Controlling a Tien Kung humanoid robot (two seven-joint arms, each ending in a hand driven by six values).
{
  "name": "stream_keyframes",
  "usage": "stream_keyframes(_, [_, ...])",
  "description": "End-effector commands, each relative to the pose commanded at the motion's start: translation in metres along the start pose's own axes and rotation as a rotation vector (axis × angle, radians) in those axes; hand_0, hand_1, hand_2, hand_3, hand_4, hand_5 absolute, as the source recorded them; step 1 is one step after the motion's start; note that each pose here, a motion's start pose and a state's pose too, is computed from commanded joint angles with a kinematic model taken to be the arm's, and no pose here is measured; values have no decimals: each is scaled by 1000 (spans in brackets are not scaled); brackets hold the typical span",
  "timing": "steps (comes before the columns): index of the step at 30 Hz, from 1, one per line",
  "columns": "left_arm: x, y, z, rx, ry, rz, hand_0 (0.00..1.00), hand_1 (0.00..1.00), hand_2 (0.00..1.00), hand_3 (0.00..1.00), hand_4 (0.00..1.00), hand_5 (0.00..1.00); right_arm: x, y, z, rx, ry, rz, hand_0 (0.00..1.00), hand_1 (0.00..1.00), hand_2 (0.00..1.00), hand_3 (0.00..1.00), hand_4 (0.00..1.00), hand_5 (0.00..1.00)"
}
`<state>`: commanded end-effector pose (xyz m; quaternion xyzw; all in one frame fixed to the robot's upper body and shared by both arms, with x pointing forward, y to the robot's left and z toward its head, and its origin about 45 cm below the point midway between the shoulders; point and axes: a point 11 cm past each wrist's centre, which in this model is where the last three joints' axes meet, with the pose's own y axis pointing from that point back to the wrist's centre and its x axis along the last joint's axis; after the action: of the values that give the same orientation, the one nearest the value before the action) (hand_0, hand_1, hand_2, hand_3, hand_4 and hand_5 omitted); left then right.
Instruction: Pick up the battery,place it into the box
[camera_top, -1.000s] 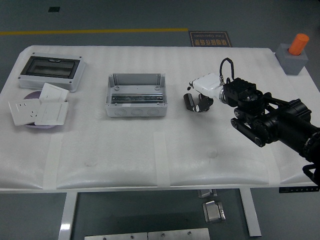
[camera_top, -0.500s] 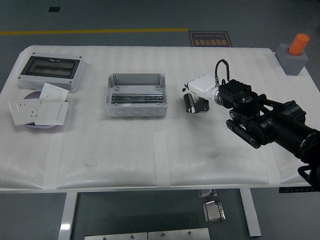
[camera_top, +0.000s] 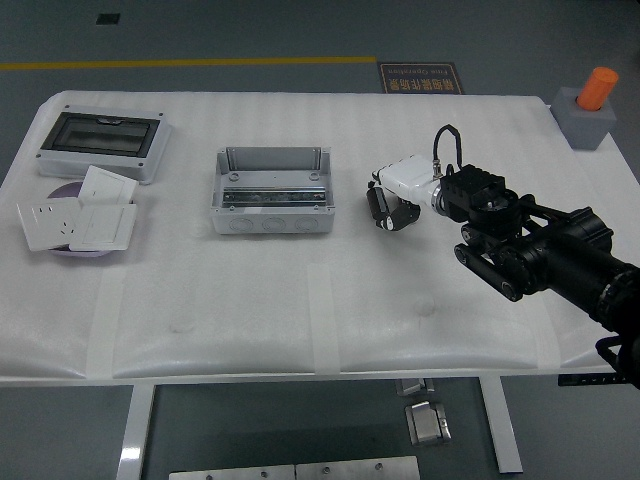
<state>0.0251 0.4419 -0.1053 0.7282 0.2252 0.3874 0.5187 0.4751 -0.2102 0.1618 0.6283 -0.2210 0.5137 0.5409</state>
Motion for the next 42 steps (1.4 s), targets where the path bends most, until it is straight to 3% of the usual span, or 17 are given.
stream_keyframes(19, [2,0,7,-17,-6,3,600,621,451,619,500,491,5,-1,-4,10,2,23,737,666,790,786,663,365])
stream_keyframes(42, [5,0,9,-24,-21,5,600,620,451,617,494,493,-7,0,-6,14,-2,2,732,659,783,763,622,341])
